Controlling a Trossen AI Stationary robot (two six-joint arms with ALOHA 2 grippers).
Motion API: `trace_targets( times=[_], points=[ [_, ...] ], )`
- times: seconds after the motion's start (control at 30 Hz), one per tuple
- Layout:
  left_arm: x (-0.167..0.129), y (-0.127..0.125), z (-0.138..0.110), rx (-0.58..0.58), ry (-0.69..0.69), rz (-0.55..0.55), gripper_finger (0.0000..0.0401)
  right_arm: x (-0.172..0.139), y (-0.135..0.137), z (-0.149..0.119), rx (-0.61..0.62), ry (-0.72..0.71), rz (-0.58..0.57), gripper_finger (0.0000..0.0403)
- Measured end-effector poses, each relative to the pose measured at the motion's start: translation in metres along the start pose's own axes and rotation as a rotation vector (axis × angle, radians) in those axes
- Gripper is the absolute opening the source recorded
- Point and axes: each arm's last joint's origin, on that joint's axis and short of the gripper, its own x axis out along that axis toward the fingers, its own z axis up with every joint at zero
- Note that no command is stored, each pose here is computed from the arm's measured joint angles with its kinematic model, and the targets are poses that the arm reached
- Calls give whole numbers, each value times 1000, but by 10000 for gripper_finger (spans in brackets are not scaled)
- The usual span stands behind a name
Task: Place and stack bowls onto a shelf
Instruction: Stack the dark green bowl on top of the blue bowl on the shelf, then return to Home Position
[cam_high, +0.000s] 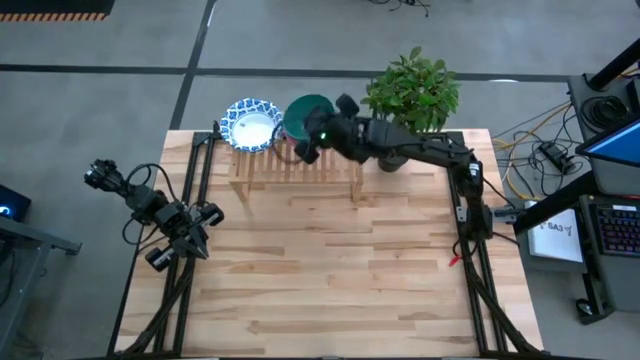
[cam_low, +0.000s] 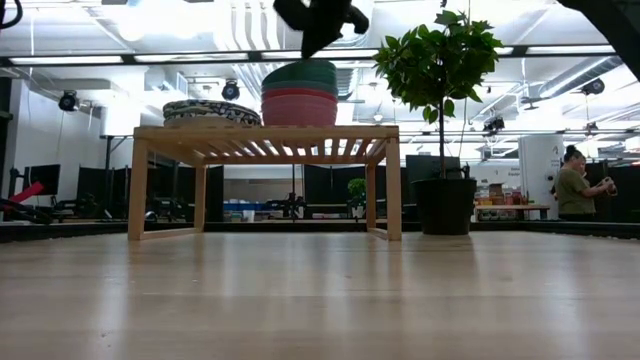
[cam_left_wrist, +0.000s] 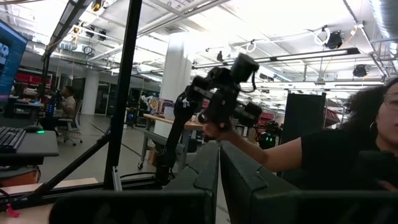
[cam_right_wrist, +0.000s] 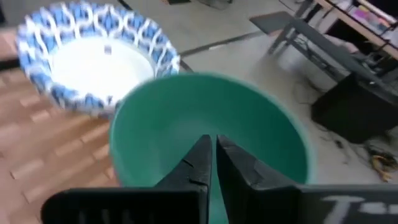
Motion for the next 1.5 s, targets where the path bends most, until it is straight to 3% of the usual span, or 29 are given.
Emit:
trace_targets(
  times=[0.17,0.3,0.57,0.8,1.0,1.27,1.43,1.5],
  points=[
    [0,0,0,-1,0,-1,0,18,18,-20,-13,22,-16,9],
    [0,0,0,-1,-1,-1,0,25,22,-22,7,-22,-16,9],
    [0,0,0,-5,0,-2,0,8,0,-10,53,-70,-70,9],
    [0,0,1,-4,-6,-4,0,23,6,-38,81,-1,-39,9],
    [0,0,1,-17,-6,-5,0,24,6,-45,139,-79,-31,9],
    [-1,0,0,-4,2,-3,0,-28,-7,-33,143,-175,45,9],
    [-1,1,-2,20,21,11,0,-59,12,-67,42,-164,180,9],
    [-1,2,-4,24,35,64,0,-73,20,-86,23,-185,230,9]
  ],
)
